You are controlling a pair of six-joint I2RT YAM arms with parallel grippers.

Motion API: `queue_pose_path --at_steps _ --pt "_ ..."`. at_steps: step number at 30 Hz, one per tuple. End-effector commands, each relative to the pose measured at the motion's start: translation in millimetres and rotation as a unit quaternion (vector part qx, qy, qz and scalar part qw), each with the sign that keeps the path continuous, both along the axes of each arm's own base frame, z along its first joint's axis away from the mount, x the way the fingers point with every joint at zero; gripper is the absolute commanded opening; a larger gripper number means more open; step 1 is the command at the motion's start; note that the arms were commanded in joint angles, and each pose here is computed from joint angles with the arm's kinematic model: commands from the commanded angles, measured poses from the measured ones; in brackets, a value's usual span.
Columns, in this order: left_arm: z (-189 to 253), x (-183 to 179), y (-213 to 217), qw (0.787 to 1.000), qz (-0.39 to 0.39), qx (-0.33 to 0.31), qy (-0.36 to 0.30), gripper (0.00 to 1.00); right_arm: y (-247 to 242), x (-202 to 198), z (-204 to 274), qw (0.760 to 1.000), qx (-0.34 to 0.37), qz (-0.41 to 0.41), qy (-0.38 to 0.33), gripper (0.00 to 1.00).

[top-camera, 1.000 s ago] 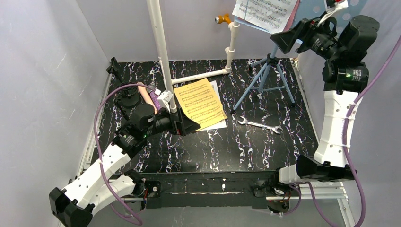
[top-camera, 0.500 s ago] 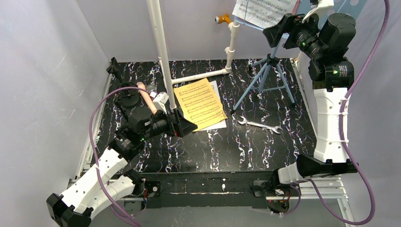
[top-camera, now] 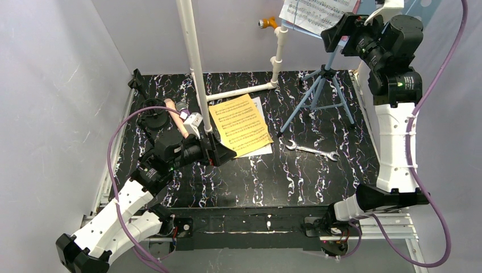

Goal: Pack up the instrument practice props
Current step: Pick up the sheet music from the music stand.

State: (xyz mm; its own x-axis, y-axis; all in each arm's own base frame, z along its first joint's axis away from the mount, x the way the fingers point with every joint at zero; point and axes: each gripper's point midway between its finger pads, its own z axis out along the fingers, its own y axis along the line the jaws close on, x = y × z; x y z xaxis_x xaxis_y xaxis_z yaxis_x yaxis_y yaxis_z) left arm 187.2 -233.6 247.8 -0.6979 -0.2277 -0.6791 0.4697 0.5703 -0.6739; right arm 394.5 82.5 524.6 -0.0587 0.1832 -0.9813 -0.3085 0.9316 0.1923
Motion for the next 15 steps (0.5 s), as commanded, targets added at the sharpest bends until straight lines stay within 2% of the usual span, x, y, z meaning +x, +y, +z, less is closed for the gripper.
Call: queue_pose_path --at_steps 1,9,15 --pt "-1.5 -1.0 5.7 1.0 0.009 0.001 -0.005 0.98 0.5 15.4 1.0 1.0 0.028 -0.011 -0.001 0.94" --pt "-1.1 -2.5 9.2 1.0 0.015 0.001 -0.011 0.98 -3.6 26.6 -2.2 0.998 0.052 -0.031 0.008 0.95" --pt "-0.4 -1.5 8.5 1.0 0.014 0.003 -0.012 0.98 4.4 36.9 -7.8 0.998 0.063 -0.014 0.014 0.96"
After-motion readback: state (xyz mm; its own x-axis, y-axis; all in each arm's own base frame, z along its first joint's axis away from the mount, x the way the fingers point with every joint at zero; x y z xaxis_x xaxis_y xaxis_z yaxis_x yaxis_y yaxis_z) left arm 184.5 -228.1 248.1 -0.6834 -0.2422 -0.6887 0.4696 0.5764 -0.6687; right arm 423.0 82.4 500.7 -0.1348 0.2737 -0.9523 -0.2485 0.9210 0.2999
